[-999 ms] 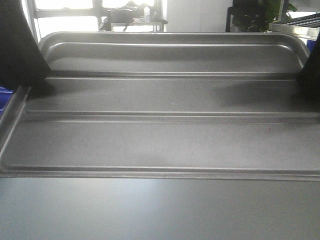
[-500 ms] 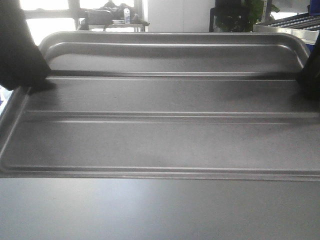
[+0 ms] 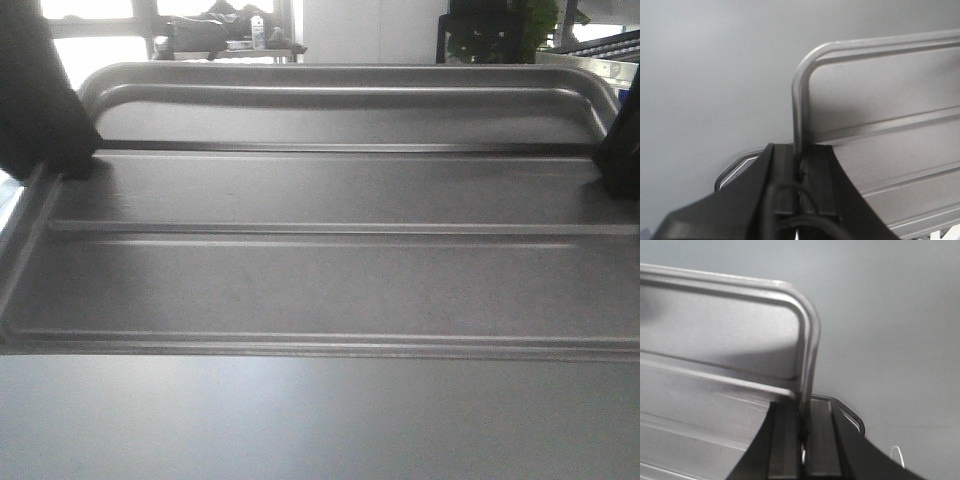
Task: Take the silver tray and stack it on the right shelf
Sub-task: 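Keep holding the tray level with both grippers while driving, then carry the tray over the shelf holding the larger silver tray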
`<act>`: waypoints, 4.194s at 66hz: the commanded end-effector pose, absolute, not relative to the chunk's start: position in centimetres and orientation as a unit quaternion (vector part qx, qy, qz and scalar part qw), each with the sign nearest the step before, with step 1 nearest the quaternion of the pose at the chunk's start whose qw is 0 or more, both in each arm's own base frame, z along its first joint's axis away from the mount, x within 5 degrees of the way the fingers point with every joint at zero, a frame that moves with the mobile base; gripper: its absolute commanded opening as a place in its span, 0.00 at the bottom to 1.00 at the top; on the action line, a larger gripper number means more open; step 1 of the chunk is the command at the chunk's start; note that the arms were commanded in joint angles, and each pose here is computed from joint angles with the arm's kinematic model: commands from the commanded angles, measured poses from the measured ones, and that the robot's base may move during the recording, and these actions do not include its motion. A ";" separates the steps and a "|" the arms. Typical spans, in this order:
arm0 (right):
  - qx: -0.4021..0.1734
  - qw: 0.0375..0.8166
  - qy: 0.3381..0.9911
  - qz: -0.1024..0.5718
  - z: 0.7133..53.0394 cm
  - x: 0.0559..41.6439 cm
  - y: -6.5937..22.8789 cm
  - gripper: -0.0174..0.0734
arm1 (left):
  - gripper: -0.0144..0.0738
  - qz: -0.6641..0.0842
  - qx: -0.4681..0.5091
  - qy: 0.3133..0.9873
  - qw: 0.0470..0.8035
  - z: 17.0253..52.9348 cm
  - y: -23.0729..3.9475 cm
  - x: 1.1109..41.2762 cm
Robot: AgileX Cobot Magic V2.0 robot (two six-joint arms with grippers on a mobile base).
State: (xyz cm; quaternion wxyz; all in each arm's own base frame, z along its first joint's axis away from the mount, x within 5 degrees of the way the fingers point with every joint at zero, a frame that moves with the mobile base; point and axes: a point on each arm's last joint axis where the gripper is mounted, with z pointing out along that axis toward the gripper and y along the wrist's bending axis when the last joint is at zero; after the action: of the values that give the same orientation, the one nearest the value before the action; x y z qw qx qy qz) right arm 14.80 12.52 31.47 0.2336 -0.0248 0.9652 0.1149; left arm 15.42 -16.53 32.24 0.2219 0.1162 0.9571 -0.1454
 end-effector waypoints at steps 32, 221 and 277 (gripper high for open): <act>-0.037 0.268 0.958 0.091 32.7 14.9 11.7 0.25 | 0.06 -0.128 0.128 0.951 0.251 33.5 -15.8 15.4; -0.037 0.266 0.959 0.088 32.6 14.9 11.7 0.25 | 0.06 -0.139 0.124 0.952 0.242 33.5 -15.9 15.2; -0.037 0.266 0.959 0.088 32.6 14.9 11.7 0.25 | 0.06 -0.139 0.124 0.952 0.242 33.5 -15.9 15.2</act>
State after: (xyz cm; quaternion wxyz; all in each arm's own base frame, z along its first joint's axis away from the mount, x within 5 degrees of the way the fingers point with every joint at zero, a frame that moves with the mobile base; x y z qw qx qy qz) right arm 14.74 12.43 31.47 0.2331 -0.0262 0.9658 0.1101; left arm 15.34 -16.65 32.19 0.2155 0.1131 0.9580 -0.1516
